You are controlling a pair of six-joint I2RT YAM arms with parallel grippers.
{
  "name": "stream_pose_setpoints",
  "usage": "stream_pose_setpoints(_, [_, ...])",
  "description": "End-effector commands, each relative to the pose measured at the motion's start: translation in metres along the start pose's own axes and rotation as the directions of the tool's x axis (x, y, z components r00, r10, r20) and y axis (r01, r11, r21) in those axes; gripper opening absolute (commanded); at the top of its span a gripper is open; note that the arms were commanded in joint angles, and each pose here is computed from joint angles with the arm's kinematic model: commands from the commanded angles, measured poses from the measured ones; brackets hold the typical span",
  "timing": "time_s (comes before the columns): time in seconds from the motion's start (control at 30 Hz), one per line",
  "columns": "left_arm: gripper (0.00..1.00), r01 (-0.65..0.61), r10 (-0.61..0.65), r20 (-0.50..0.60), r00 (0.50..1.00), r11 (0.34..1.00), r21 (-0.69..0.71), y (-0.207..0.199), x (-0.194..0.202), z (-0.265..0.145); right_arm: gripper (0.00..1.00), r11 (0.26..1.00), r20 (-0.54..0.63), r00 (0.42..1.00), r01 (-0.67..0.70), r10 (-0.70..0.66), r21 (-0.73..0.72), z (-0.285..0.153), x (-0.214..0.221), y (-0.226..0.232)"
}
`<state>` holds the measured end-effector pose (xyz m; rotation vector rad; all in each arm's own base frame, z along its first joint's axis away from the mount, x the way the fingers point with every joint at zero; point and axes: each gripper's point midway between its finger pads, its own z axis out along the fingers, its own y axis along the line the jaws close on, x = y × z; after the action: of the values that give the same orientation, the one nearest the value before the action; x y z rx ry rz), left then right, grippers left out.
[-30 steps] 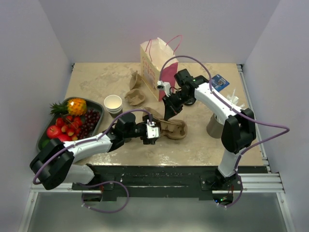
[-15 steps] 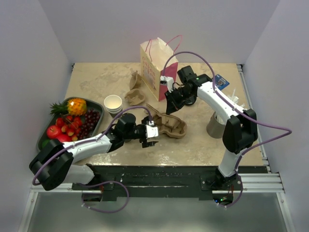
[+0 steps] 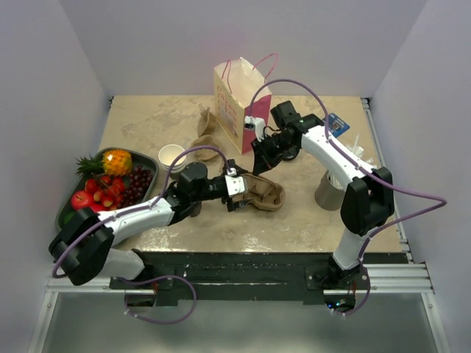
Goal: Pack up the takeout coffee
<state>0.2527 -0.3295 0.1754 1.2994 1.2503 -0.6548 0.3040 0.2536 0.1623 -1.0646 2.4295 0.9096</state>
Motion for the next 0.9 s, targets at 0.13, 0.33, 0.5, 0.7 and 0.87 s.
stream_pose_setpoints(0.13, [0.95,-0.039,0.038,0.071,0.997,0.999,0.016,0.004,-0.021,0.013,0.00,0.999,0.056,0.998,0.031,-0.030,-0.017,-0.009,-0.011,0.015])
stream_pose_setpoints(0.33, [0.95,-0.050,0.048,0.060,0.997,0.998,0.034,0.000,-0.016,0.017,0.00,0.999,0.061,0.998,0.031,-0.029,-0.022,-0.008,-0.013,0.015])
stream_pose_setpoints(0.5, [0.95,-0.050,0.048,0.041,0.998,0.998,0.042,-0.002,-0.010,0.018,0.00,0.999,0.060,0.998,0.032,-0.030,-0.024,-0.008,-0.013,0.015])
stream_pose_setpoints(0.7, [0.95,-0.068,0.067,0.053,0.996,0.998,0.014,0.006,-0.017,0.018,0.00,0.999,0.058,0.998,0.038,-0.036,-0.027,-0.007,-0.014,0.015])
stream_pose_setpoints(0.87, [0.95,-0.071,0.071,0.005,0.997,0.997,0.040,0.001,0.000,0.020,0.00,0.999,0.065,0.997,0.041,-0.039,-0.027,-0.008,-0.017,0.016])
